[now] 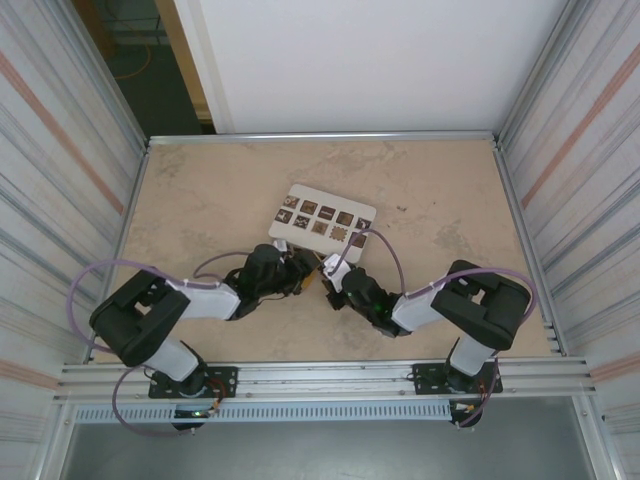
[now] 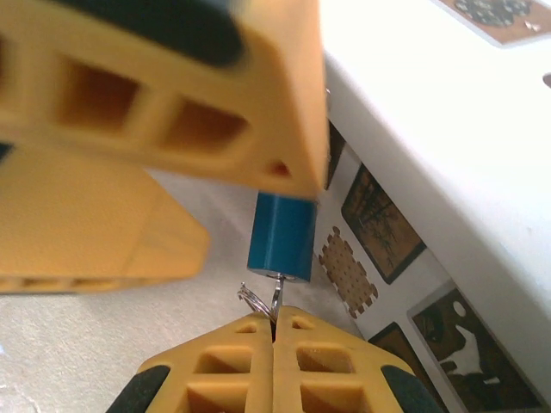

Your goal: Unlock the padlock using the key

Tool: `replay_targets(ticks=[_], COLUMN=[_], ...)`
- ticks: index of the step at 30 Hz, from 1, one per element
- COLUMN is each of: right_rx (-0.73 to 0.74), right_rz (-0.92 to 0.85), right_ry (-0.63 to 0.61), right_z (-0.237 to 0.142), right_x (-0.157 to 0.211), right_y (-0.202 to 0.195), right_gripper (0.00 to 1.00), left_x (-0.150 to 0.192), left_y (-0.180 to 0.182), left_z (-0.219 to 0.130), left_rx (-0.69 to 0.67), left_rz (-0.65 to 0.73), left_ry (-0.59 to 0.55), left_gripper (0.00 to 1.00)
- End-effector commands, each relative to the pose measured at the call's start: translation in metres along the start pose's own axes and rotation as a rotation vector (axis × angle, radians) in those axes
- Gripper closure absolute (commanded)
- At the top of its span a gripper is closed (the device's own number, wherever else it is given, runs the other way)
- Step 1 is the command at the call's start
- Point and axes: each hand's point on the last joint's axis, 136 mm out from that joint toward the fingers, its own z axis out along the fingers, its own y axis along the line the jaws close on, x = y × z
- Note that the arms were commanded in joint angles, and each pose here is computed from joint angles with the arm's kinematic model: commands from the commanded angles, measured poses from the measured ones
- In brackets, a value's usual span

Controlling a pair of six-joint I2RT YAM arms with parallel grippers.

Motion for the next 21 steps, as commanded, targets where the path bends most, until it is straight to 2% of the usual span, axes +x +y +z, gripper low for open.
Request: replay_targets(ticks=[1, 14, 21], right_rx=[-0.024, -0.103, -0.131], right_rz=[0.088, 0.341, 0.46], right_ry=[-0.004, 0.046, 0.117], right_z=[-0.007, -0.024, -0.028], right_x=[0.001, 0.018, 0.038], right_y=[-0.003, -0.02, -0.026], right_gripper=[1.0, 1.0, 1.0], left_x=[-0.01, -0.036, -0.044], left_y=[-0.007, -0.035, -0.034], left_z=[-0.012, -0.076, -0.101], left_rx=[-0.027, -0.149, -0.197], left_rz=[0.073, 0.409, 0.493], left_ry=[-0.045, -0.212, -0.279], left_gripper=[0.4, 0.35, 0.34])
